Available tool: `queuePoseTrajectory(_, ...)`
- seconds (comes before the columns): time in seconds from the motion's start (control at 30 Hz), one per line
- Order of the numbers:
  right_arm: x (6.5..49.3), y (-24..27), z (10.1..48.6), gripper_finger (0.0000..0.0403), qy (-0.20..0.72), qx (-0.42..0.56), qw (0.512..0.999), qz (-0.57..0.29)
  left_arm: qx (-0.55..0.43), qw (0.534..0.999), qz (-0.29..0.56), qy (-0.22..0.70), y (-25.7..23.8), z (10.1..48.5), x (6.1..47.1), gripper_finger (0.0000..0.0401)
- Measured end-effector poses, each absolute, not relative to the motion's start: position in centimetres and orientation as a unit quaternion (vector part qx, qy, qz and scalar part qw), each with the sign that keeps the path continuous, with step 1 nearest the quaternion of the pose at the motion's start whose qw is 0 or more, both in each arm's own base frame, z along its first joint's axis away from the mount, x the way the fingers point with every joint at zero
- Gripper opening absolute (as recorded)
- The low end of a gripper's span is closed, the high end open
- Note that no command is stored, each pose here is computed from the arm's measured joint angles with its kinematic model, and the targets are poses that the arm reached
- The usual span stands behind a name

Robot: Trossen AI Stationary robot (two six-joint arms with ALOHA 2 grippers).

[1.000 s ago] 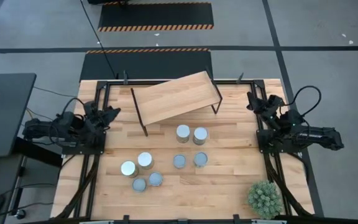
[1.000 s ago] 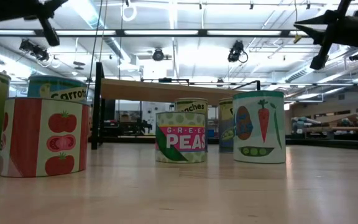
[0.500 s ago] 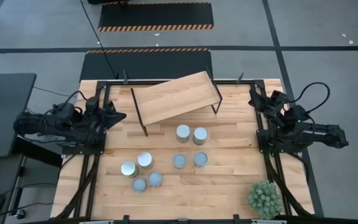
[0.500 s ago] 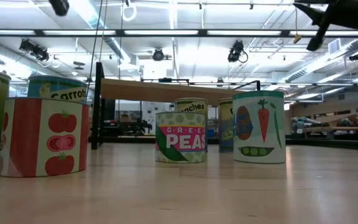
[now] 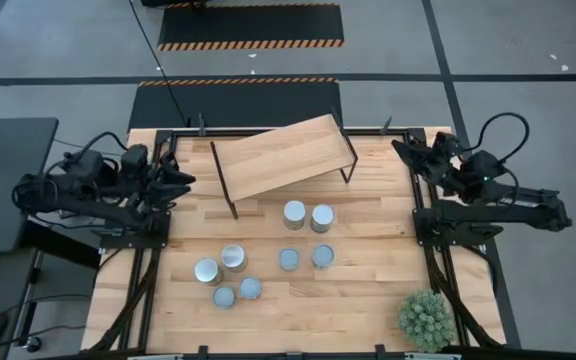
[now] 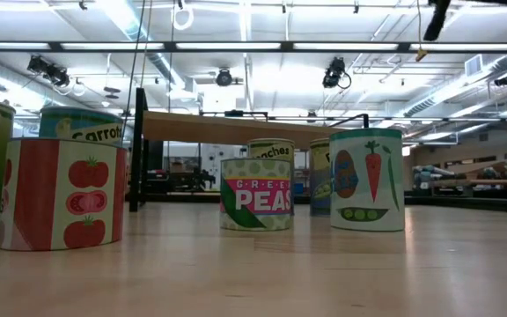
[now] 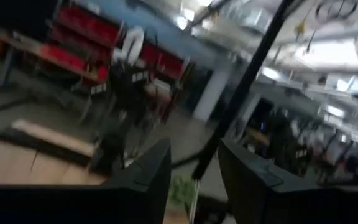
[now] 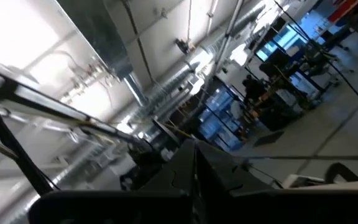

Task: Pick and place cans onto a shelf
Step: Put the orange can on the shelf

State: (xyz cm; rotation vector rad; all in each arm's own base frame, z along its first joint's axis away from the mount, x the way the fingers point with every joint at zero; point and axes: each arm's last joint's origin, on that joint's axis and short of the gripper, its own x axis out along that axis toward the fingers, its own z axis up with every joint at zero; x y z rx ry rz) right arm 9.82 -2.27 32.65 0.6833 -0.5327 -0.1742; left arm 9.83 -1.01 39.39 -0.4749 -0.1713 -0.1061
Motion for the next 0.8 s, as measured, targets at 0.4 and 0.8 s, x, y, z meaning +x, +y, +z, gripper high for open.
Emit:
queuePoseTrajectory(0.4, 11.8, -2.0, 36.9, 0.0023, -0.128, 0.285, 0.947, -0.07, -0.222, 0.967, -0.075, 0.101, -1.5, 42.2, 10.5, 0.0141)
queuePoseTrajectory(0.8, 13.8, -1.0, 36.6, 0.0023, 0.041, 0.287, 0.955, -0.069, -0.27, 0.909, -0.084, 0.306, -3.0, 38.8, 12.1, 0.0141)
